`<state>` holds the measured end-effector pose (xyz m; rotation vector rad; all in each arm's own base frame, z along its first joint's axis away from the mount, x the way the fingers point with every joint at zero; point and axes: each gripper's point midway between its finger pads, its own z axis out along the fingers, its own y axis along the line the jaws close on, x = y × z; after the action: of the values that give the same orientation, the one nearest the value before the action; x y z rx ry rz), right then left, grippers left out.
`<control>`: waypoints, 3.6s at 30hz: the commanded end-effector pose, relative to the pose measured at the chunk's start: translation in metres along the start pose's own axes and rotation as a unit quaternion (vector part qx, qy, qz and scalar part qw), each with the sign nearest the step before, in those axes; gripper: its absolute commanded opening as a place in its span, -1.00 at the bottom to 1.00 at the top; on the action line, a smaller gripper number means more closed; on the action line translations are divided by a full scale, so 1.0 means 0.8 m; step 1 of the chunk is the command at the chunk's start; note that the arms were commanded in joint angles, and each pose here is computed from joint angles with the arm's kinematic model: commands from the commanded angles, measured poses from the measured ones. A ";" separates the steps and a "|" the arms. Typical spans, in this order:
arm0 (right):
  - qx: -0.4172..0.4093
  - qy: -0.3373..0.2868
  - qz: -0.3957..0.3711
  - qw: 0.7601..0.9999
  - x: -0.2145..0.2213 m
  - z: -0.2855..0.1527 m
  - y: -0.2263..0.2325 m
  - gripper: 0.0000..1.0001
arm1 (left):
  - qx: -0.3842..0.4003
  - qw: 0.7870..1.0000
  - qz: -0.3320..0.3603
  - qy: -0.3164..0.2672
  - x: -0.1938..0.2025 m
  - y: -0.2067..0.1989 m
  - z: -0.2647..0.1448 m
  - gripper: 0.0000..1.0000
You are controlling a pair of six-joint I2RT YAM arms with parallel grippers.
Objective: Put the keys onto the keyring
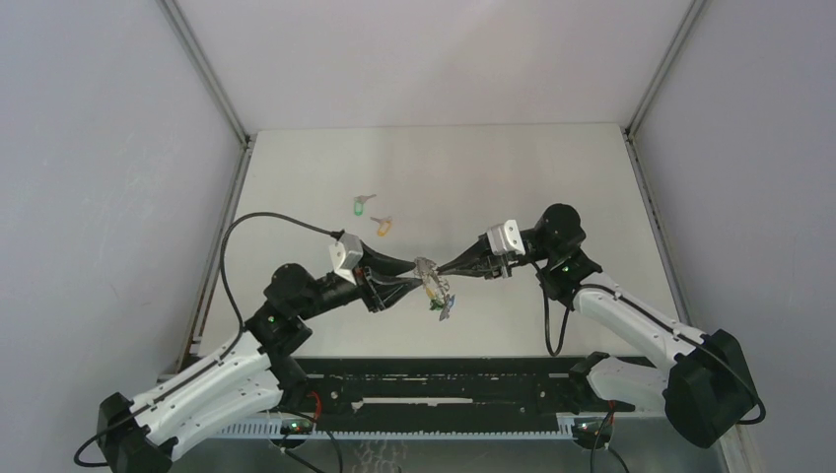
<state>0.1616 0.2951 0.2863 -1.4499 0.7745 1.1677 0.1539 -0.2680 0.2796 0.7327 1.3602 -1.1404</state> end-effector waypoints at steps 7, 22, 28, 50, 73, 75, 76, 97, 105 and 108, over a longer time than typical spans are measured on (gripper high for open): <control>-0.027 -0.011 -0.049 0.998 -0.025 -0.002 0.007 -1.00 | 0.083 0.995 0.046 -0.024 -0.034 -0.028 0.015 -0.24; -0.038 -0.014 -0.052 0.998 -0.026 -0.001 0.013 -1.00 | 0.115 0.992 0.044 -0.027 -0.041 -0.041 0.019 -0.50; -0.035 -0.014 -0.053 0.998 -0.027 -0.001 0.012 -1.00 | 0.117 0.992 0.034 -0.019 -0.036 -0.040 0.021 -0.84; -0.015 -0.029 -0.069 0.997 -0.046 0.012 0.007 -1.00 | 0.113 0.993 -0.021 0.000 -0.024 -0.040 0.025 -0.61; 0.009 -0.011 0.000 1.000 -0.022 0.012 -0.007 -1.00 | 0.037 0.999 0.012 0.023 -0.047 -0.019 0.030 -0.20; 0.009 -0.011 0.000 1.000 -0.023 0.011 -0.008 -1.00 | 0.036 0.999 0.011 0.036 -0.041 -0.017 0.030 -0.20; 0.010 -0.010 0.000 1.000 -0.023 0.011 -0.009 -1.00 | 0.035 0.998 0.010 0.041 -0.037 -0.016 0.030 -0.20; 0.001 -0.001 0.017 1.000 -0.014 0.014 -0.009 -1.00 | 0.055 0.997 0.017 0.056 -0.034 -0.023 0.037 -0.50; -0.001 -0.002 0.016 1.000 -0.018 0.015 -0.009 -1.00 | 0.048 0.996 0.013 0.072 -0.023 -0.020 0.037 -0.75; 0.000 -0.001 0.016 1.000 -0.018 0.015 -0.009 -1.00 | 0.038 0.996 0.010 0.078 -0.018 -0.016 0.036 -0.61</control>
<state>0.1617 0.3040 0.2764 -1.4343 0.8899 1.2320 0.1527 -0.2942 0.2740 0.9109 1.5087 -1.1606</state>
